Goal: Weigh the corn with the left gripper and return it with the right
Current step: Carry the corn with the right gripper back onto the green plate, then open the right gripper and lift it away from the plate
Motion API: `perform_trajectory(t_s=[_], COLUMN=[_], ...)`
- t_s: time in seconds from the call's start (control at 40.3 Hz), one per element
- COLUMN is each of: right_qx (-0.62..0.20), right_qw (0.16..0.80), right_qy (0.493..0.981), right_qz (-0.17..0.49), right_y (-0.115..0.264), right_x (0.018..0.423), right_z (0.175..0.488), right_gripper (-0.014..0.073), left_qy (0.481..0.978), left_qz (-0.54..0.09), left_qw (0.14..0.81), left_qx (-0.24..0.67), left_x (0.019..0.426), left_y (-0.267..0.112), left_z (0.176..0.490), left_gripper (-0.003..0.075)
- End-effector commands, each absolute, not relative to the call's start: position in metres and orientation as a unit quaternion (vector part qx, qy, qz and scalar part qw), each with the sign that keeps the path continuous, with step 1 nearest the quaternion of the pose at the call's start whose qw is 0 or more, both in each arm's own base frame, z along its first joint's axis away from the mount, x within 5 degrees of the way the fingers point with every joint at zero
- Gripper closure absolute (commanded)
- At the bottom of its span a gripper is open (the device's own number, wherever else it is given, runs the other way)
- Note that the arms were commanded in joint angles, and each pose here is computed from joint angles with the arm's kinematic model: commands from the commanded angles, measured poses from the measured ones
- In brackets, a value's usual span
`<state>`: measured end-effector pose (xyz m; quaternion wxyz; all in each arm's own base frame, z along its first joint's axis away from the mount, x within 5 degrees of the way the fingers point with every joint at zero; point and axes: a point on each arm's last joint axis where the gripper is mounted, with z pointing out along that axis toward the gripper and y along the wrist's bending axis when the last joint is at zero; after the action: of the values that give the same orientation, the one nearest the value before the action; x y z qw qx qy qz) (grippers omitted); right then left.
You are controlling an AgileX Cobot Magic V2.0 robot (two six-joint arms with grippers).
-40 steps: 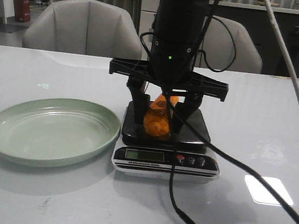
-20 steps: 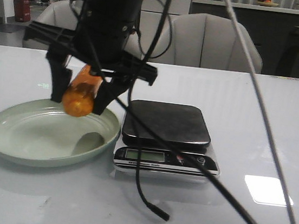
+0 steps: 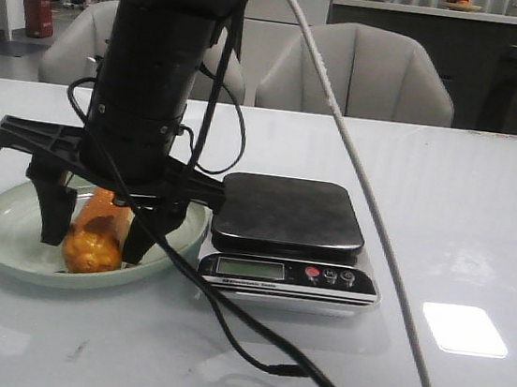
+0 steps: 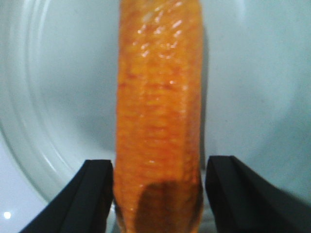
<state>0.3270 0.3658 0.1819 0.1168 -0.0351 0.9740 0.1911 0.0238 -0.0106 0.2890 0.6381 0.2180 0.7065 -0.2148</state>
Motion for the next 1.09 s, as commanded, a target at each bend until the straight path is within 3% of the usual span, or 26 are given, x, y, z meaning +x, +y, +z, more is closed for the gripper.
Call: perform_trajectory(t_s=[0.0,0.223,0.67,1.068], right_qx=[-0.046,-0.117,-0.242,-0.278], right_qw=[0.174,0.189,0.225,0.277], right_qy=[0.953,0.948,0.927,0.905], right_qz=[0.243,0.228,0.179,0.165], right_y=[0.366,0.357,0.29,0.223], right_x=[0.329,0.331,0.327,0.288], right_z=[0.239,0.268,0.335,0.373], right_gripper=[0.0062,0.0062,0.0062,0.0062], left_qy=[0.675,0.677,0.677,0.677], left_qz=[-0.227,-0.226,-0.226,-0.226], left_qw=[0.669,0.667,0.667,0.667], left_qx=[0.213,0.213,0.213,0.213], left_x=[0.023,0.023,0.023,0.023], left_y=[-0.011,-0.011,-0.011,-0.011], left_z=[0.303,0.303,0.303,0.303], left_gripper=[0.06,0.06,0.06,0.06])
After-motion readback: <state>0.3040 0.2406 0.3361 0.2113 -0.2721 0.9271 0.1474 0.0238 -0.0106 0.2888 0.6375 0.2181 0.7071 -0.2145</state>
